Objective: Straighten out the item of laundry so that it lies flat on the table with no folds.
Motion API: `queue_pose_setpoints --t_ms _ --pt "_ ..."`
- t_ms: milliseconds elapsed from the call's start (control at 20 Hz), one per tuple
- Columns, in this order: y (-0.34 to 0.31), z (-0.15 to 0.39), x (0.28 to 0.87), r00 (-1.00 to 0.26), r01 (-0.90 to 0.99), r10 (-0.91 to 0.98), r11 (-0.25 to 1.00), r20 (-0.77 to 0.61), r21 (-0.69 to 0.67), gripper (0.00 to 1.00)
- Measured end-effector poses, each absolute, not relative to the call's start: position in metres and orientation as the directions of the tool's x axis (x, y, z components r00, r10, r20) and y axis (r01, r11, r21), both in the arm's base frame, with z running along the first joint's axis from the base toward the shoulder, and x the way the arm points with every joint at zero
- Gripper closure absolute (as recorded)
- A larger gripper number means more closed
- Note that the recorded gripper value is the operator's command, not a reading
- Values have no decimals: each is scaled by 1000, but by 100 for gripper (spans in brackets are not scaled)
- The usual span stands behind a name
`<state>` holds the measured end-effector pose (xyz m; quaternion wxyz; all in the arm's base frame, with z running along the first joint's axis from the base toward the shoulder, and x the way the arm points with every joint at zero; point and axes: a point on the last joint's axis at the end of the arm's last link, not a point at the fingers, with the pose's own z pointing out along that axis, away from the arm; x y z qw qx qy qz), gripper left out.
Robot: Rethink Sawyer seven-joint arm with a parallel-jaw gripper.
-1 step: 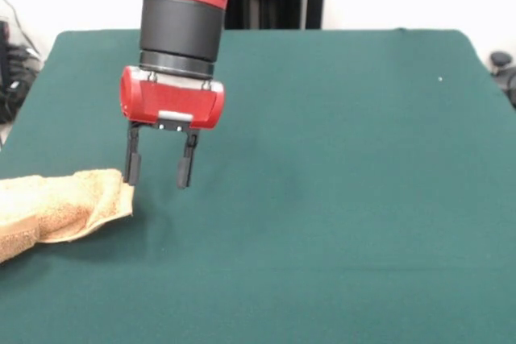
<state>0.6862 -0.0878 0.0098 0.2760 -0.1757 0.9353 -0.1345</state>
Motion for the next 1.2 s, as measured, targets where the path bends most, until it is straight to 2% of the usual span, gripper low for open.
queue_pose_setpoints --t_ms 1200 --pt "-115 -41 684 -812 -225 -424 862 -401 -455 0"
